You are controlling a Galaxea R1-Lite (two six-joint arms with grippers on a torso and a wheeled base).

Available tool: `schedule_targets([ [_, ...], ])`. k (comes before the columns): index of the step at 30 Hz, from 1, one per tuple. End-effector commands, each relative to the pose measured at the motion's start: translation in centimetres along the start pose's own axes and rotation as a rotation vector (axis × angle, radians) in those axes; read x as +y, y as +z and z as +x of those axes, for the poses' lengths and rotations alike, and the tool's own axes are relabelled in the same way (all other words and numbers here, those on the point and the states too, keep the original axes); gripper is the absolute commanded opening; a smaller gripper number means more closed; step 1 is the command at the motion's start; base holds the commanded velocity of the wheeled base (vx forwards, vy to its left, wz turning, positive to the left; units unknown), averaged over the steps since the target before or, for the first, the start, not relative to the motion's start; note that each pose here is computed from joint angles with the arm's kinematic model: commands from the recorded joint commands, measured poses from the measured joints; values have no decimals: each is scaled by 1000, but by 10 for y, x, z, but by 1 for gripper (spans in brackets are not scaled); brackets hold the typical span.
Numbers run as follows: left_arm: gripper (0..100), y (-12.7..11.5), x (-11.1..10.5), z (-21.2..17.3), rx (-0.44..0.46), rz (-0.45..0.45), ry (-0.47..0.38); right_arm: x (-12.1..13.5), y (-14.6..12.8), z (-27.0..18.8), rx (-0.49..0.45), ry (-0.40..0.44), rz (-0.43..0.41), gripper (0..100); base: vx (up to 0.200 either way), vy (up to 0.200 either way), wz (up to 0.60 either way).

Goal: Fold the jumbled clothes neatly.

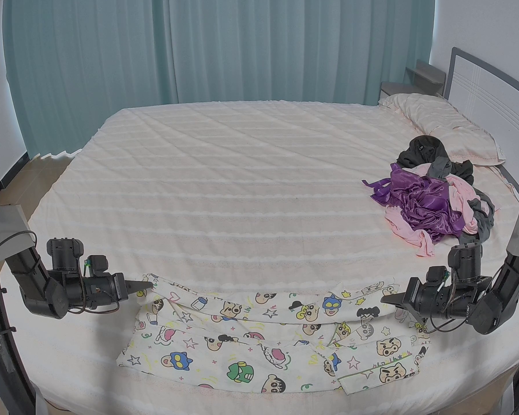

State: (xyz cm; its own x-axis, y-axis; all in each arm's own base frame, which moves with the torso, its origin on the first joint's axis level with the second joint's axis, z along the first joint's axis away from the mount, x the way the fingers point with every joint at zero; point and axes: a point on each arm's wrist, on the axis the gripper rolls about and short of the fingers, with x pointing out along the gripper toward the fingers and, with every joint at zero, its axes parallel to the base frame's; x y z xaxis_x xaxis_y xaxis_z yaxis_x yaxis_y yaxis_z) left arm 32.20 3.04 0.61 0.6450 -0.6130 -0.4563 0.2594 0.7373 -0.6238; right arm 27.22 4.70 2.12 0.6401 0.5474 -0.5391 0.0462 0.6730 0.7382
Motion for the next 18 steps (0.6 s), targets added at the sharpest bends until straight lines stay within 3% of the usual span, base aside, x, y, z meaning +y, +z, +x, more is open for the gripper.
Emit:
schedule_targets([
  [1, 0, -2, 4, -3, -2, -15, 13, -1, 0, 0, 2, -2, 3, 0, 0, 0, 0],
  [7, 0, 0, 7, -15, -26, -28, 38, -1, 0, 0, 2, -2, 3, 0, 0, 0, 0],
  [18, 0, 14, -14, -18, -71, 41, 32, 7, 6, -6, -34, 24, 32, 0, 0, 0, 0],
])
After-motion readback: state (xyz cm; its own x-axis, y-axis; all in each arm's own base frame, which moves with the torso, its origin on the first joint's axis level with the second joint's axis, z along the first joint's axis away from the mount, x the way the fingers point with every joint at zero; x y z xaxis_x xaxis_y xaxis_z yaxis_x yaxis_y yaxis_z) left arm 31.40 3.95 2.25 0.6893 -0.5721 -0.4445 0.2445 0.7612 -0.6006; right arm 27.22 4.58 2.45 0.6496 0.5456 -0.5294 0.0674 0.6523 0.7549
